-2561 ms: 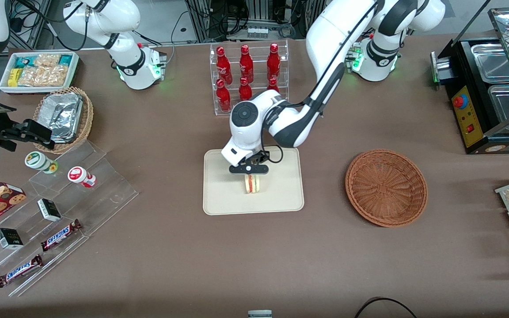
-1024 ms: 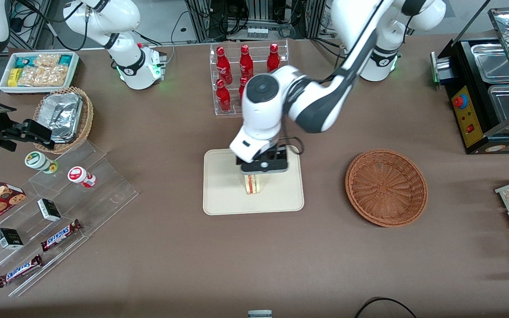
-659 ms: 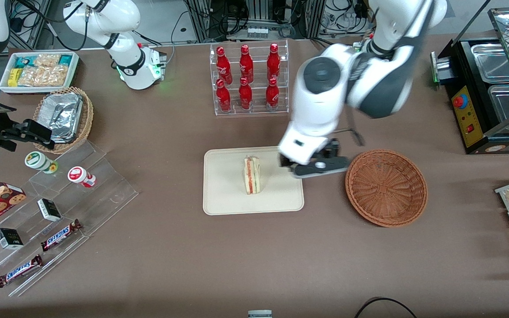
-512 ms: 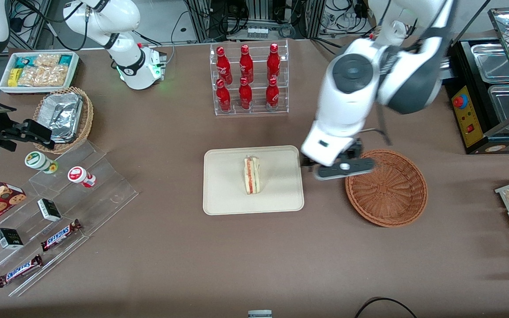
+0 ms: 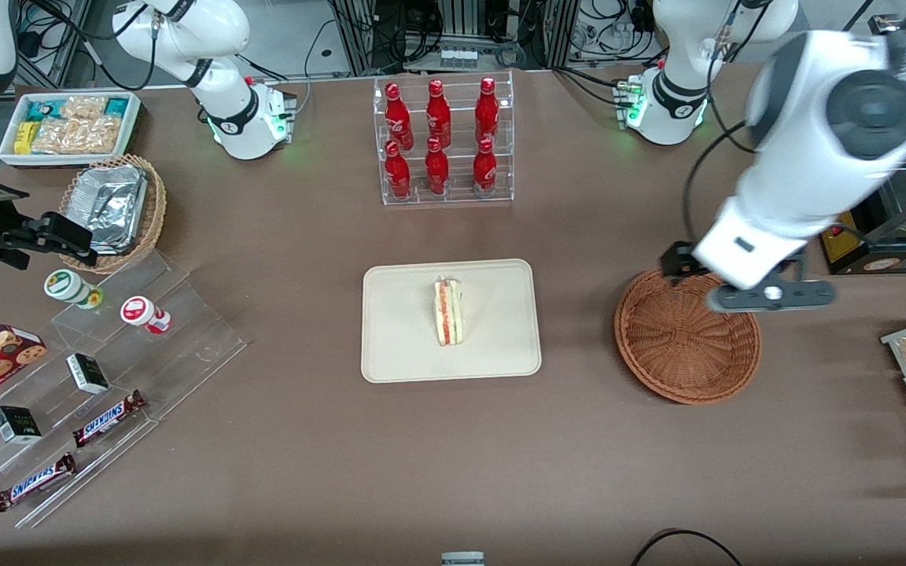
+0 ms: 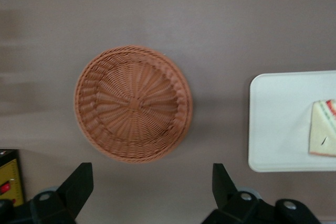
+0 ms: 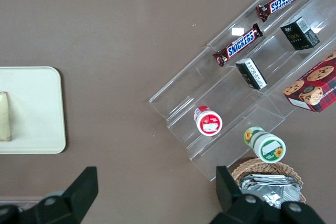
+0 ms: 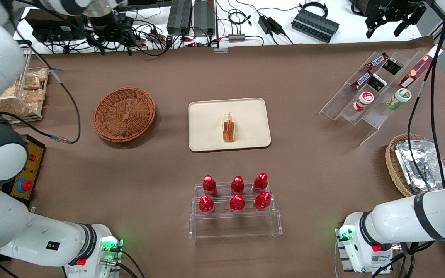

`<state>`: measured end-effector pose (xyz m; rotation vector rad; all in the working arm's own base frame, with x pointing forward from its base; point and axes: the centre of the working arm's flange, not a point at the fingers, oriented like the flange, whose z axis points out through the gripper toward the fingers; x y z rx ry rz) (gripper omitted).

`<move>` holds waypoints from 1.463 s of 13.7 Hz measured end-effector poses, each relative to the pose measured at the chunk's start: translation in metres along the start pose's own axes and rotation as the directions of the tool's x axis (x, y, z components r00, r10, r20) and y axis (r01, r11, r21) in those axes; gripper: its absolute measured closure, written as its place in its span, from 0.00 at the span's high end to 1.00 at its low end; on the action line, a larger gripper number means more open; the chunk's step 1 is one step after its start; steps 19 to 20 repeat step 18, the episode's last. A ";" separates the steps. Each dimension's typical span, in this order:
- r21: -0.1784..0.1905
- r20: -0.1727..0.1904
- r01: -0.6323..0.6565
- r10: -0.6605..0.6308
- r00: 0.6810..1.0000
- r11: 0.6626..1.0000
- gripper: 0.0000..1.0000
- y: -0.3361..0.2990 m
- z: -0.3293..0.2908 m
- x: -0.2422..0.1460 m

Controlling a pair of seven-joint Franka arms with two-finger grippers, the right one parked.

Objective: Place sandwich from basket to tray

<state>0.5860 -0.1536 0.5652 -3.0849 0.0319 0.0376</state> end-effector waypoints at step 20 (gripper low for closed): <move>-0.011 -0.026 -0.031 0.031 0.999 0.999 1.00 -0.112 -0.027 -0.035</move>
